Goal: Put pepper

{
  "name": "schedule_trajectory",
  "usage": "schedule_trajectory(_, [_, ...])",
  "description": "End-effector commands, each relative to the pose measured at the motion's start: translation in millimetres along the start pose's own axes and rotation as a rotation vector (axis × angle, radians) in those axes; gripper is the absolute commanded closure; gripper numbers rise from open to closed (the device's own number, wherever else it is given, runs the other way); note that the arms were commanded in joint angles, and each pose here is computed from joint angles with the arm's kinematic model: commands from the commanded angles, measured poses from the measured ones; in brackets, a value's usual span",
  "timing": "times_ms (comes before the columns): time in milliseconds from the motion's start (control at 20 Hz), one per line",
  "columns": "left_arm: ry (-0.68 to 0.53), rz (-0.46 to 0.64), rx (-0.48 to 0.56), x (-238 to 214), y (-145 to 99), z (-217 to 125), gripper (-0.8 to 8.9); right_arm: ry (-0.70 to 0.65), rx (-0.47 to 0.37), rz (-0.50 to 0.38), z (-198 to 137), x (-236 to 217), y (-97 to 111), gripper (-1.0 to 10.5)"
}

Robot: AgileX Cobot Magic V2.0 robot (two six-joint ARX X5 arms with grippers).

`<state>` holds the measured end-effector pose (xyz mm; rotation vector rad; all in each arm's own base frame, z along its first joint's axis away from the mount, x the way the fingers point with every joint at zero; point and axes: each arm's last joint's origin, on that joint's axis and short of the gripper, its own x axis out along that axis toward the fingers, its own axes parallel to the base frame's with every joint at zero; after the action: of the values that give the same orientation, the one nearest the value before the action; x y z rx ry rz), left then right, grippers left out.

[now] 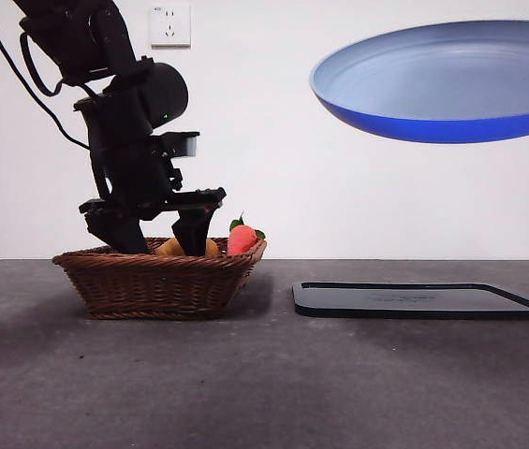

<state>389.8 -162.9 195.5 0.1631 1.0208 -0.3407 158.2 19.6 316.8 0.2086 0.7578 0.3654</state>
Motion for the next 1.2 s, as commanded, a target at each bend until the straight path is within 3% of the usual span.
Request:
schedule_trajectory(50, [-0.003, -0.003, -0.006, 9.0, -4.6, 2.7, 4.26, -0.029, 0.002, 0.006, 6.0, -3.6, 2.1, 9.4])
schedule_trajectory(250, [0.034, -0.001, -0.015, 17.8, -7.2, -2.1, 4.32, -0.030, -0.002, 0.005, 6.1, -3.6, 2.1, 9.4])
schedule_trajectory(500, [0.054, -0.003, -0.020, 17.6, -7.7, -4.0, 6.78, -0.028, -0.009, 0.004, 6.2, -3.1, 1.9, 9.4])
schedule_trajectory(700, [0.050, -0.001, -0.024, 7.9, -6.1, -2.3, 6.90, -0.021, -0.006, 0.003, 6.5, -1.5, 1.3, 9.4])
schedule_trajectory(950, [-0.079, -0.023, -0.027, -62.1, -8.5, 11.1, 6.90, 0.031, 0.015, -0.002, 9.9, 13.7, -4.1, 9.4])
schedule_trajectory(1050, [-0.142, -0.100, -0.030, -103.0, -14.7, 12.4, 6.90, 0.083, 0.041, -0.006, 13.7, 32.4, -10.9, 9.4])
schedule_trajectory(1200, [-0.223, -0.336, 0.012, -154.7, -38.0, 8.8, 6.90, 0.153, 0.121, -0.015, 20.4, 72.0, -25.1, 9.4])
